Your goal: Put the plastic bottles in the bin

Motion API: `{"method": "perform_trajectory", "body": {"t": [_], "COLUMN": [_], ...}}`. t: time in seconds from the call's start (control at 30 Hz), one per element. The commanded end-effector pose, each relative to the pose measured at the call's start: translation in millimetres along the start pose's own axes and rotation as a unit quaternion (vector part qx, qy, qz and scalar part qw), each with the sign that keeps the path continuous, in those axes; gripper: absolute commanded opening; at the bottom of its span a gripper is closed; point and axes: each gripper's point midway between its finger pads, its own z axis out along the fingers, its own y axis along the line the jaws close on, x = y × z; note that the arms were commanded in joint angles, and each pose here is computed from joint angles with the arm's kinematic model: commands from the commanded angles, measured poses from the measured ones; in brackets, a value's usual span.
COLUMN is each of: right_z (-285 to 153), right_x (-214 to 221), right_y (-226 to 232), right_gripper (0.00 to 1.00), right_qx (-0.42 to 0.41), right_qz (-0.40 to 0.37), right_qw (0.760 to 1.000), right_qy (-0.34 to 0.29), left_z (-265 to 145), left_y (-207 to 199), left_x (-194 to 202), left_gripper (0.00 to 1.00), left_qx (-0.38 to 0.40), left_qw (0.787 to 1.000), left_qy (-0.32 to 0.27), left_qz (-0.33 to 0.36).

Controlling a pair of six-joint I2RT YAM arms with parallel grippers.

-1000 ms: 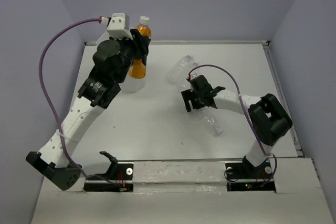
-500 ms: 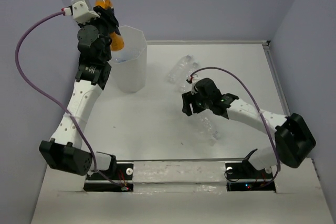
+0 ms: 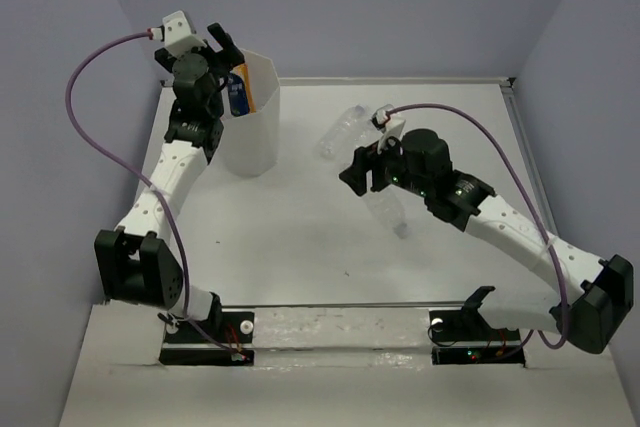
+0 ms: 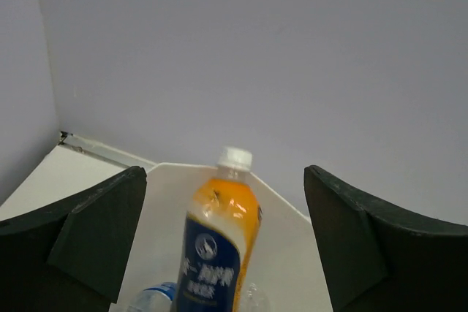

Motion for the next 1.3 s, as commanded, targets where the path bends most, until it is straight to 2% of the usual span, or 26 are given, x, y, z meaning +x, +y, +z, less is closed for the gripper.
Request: {"method": "perform_trajectory", "body": {"t": [0.0,0.03,0.23,0.37,0.43,0.5,0.57,0.63,0.67,0.7,0.73,0.77,0.87,0.93,0.97,1.03,1.07,1.1,1.13,1.17,1.23,1.27], "right_z": [-17,-23,-21,-5,-11,0,-11,4,-7,5,-5,-3,11,11,31,29,54,61,49,79,78,90], "right_x": [-103,-125,-195,-238,-265,-281,-313,-322,-341,-341,-354,-357,-363,-372,-365,-374,-365,-364,-377,-364,-371,-365], "right_y": [21,28,47,62,72,76,84,85,93,93,98,99,99,104,105,116,114,116,122,118,122,119], "right_gripper": [0.51,0.51,0.49,0.47,0.47,0.47,0.46,0.46,0.46,0.46,0.45,0.45,0.44,0.44,0.44,0.44,0.44,0.44,0.44,0.44,0.44,0.44], "right_qx": [-0.016,-0.024,-0.050,-0.080,-0.096,-0.106,-0.111,-0.115,-0.125,-0.130,-0.139,-0.144,-0.153,-0.169,-0.178,-0.210,-0.216,-0.226,-0.239,-0.241,-0.252,-0.249], "right_qz": [-0.032,-0.035,-0.041,-0.037,-0.040,-0.047,-0.052,-0.057,-0.062,-0.064,-0.066,-0.059,-0.053,-0.048,-0.049,-0.050,-0.048,-0.042,-0.044,-0.040,-0.035,-0.030], "right_qw": [0.990,0.985,0.966,0.947,0.932,0.921,0.903,0.899,0.884,0.883,0.867,0.861,0.846,0.833,0.835,0.819,0.824,0.824,0.809,0.820,0.813,0.821], "right_qy": [-0.136,-0.165,-0.249,-0.310,-0.346,-0.372,-0.412,-0.419,-0.446,-0.446,-0.475,-0.484,-0.508,-0.525,-0.518,-0.532,-0.522,-0.518,-0.535,-0.517,-0.524,-0.513], "left_z": [-47,-53,-112,-150,-178,-195,-216,-237,-243,-251,-255,-258,-263,-265,-269,-272,-275,-276,-277,-279,-281,-282], "left_y": [-10,-8,-9,-6,-3,2,13,21,29,39,47,51,62,61,54,51,48,47,45,43,39,38], "left_x": [-109,-107,-119,-81,-72,-42,-17,7,26,38,52,61,84,86,84,85,86,85,84,87,88,87], "left_gripper": [0.99,0.99,0.99,0.99,0.99,0.99,0.99,0.99,0.99,0.99,0.99,0.99,0.99,0.99,0.99,0.99,0.99,0.99,0.99,0.99,0.99,0.99], "left_qx": [0.029,0.032,0.082,0.116,0.136,0.152,0.153,0.162,0.156,0.141,0.132,0.126,0.104,0.105,0.120,0.128,0.136,0.138,0.142,0.147,0.158,0.160], "left_qw": [0.990,0.990,0.983,0.983,0.981,0.980,0.980,0.976,0.976,0.976,0.975,0.974,0.975,0.974,0.973,0.972,0.970,0.970,0.970,0.968,0.966,0.966], "left_qy": [-0.124,-0.122,-0.105,-0.029,-0.006,0.033,0.067,0.108,0.131,0.151,0.168,0.179,0.194,0.194,0.196,0.193,0.196,0.196,0.194,0.196,0.199,0.198], "left_qz": [-0.061,-0.067,-0.123,-0.137,-0.135,-0.126,-0.107,-0.093,-0.074,-0.064,-0.054,-0.048,-0.041,-0.041,-0.040,-0.043,-0.042,-0.044,-0.047,-0.048,-0.049,-0.050]}}
